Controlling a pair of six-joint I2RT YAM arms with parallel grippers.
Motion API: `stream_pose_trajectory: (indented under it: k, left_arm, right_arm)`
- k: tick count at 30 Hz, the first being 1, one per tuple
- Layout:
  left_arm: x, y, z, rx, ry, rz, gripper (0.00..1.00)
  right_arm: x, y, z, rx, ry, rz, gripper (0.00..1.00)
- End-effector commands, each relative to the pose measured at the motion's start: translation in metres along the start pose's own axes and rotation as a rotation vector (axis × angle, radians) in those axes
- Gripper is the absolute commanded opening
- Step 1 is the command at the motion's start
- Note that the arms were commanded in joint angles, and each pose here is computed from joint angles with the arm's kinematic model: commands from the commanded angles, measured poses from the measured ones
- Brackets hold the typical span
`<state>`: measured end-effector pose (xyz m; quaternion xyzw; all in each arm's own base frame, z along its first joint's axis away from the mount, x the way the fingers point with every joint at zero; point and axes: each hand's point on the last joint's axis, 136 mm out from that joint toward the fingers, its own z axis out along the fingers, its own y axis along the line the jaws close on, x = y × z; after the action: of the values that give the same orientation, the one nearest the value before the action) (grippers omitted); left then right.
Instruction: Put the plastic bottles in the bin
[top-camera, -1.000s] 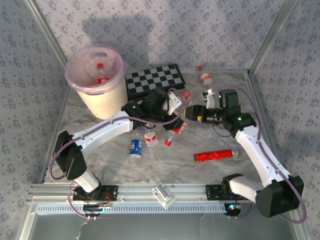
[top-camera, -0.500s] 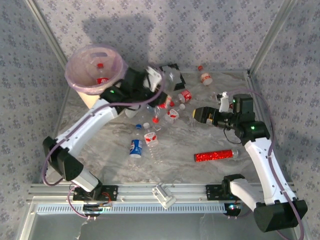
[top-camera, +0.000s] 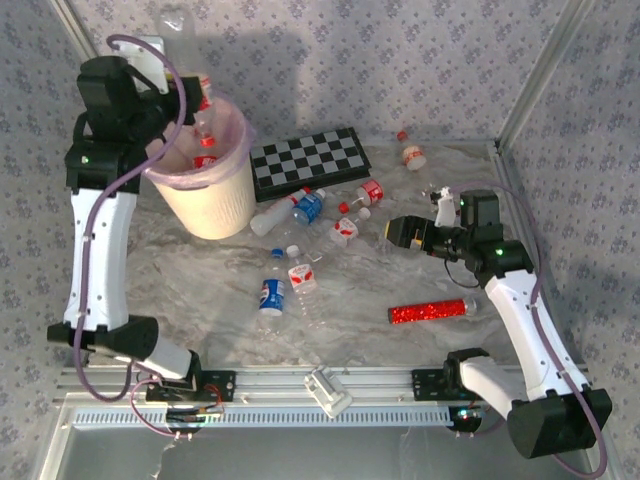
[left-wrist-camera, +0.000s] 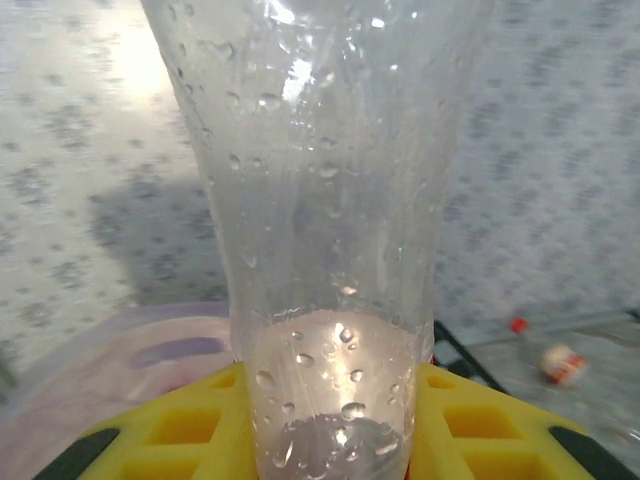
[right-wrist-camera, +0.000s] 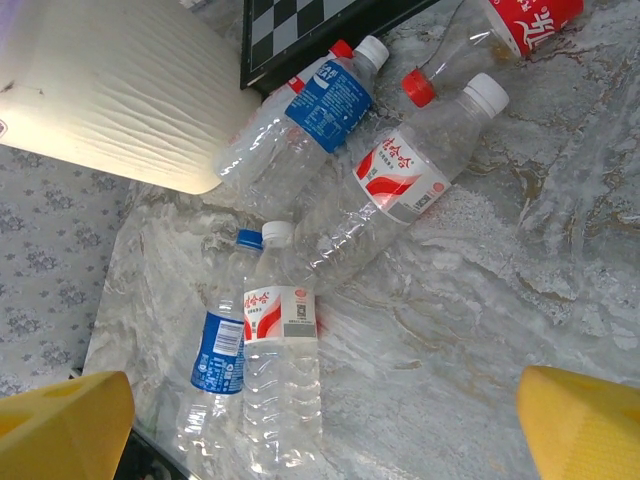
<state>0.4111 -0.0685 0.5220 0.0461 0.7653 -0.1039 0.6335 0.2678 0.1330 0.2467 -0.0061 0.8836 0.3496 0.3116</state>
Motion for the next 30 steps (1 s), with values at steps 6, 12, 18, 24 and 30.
stream_pose_trajectory:
  k: [6,12,18,24,30]
  left_arm:
    - [0.074,0.061,0.063,-0.155,0.293,0.083,0.0]
    - [0.139,0.082,0.082,-0.187,0.486,0.159,0.0]
    - [0.189,0.079,0.106,-0.107,0.618,0.144,0.0]
    - [0.233,0.073,0.127,-0.038,0.689,0.093,0.0]
    - [0.276,0.071,0.139,-0.005,0.758,0.047,0.0]
  right_arm:
    - [0.007,-0.009,-0.002,0.053,0.023,-0.012,0.99]
    - [0.012,-0.019,-0.008,0.123,0.035,-0.021,0.99]
    - [0.013,-0.019,-0.012,0.135,0.026,-0.032,0.99]
    - [0.016,-0.026,-0.011,0.165,0.027,-0.024,0.99]
    - [0.016,-0.03,-0.013,0.184,0.023,-0.025,0.98]
